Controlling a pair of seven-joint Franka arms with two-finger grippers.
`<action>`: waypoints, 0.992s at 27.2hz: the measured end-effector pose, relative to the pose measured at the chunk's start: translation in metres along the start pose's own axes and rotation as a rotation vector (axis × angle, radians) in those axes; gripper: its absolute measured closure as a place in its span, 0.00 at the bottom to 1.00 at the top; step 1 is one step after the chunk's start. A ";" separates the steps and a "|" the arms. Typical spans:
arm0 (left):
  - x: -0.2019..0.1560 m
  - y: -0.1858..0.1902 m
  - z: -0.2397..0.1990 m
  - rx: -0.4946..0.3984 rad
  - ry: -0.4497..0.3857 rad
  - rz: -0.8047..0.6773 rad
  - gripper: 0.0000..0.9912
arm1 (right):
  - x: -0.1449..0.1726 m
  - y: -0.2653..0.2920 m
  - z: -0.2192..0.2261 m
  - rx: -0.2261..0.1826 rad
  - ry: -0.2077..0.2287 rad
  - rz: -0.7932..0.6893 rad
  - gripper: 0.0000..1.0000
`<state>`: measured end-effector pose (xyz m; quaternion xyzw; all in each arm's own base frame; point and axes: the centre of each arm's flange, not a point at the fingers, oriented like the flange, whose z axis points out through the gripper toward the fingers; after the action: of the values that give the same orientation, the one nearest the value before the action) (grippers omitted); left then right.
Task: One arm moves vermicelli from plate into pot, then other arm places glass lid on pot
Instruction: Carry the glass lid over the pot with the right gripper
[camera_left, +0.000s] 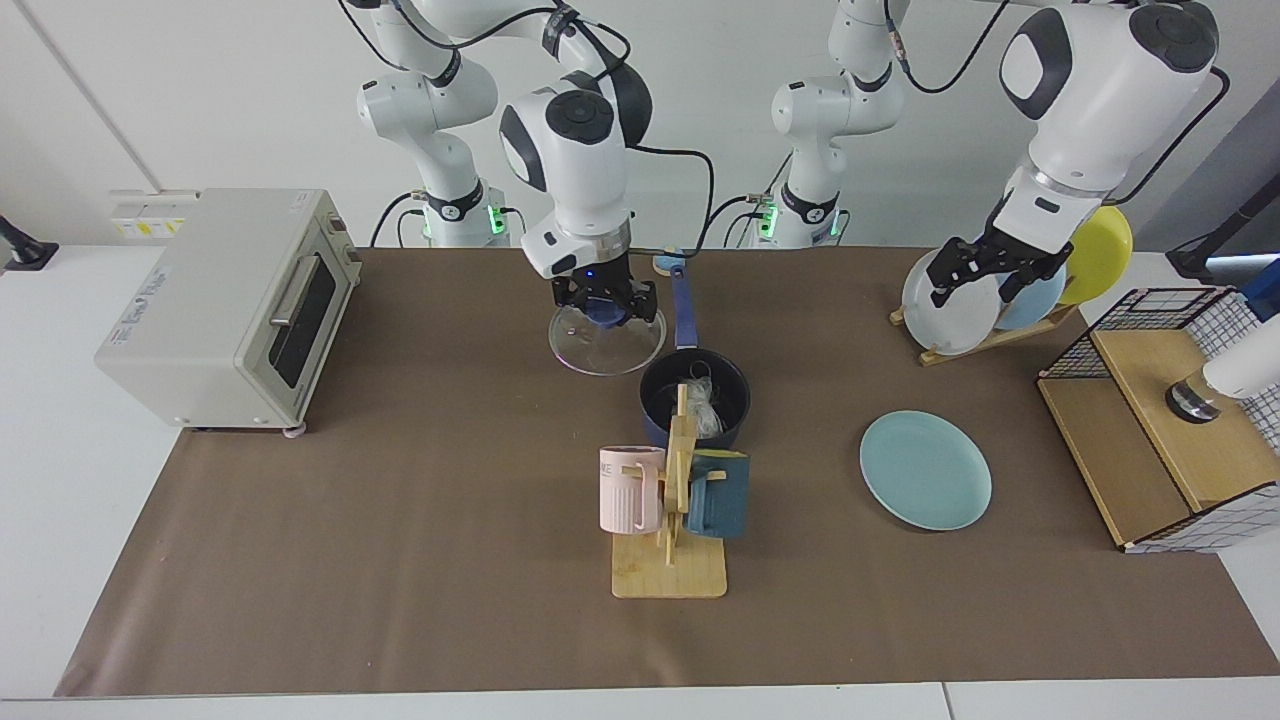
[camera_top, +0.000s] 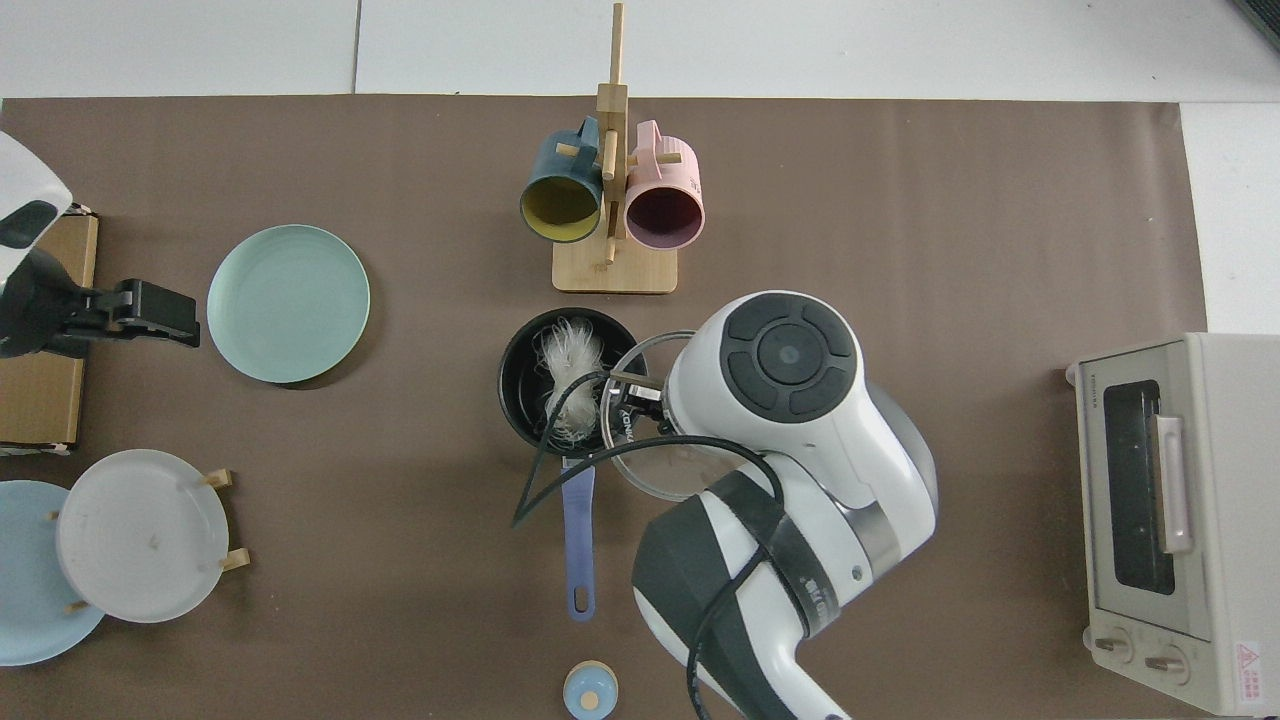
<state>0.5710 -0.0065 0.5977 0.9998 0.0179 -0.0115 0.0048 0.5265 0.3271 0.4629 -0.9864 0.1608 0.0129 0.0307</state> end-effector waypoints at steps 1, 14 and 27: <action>-0.003 -0.002 0.000 0.001 -0.002 0.007 0.00 | 0.000 -0.010 0.001 0.003 0.004 0.010 0.55; -0.017 -0.013 0.013 0.004 0.005 0.024 0.00 | 0.024 -0.098 0.040 0.017 0.021 0.090 0.55; -0.015 -0.003 0.013 0.005 0.019 0.043 0.00 | 0.026 -0.120 0.070 0.019 0.004 0.115 0.55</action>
<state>0.5552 -0.0043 0.5852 1.0000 -0.0034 -0.0019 0.0026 0.5879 0.4370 0.3992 -0.9753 0.2173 0.0110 0.0390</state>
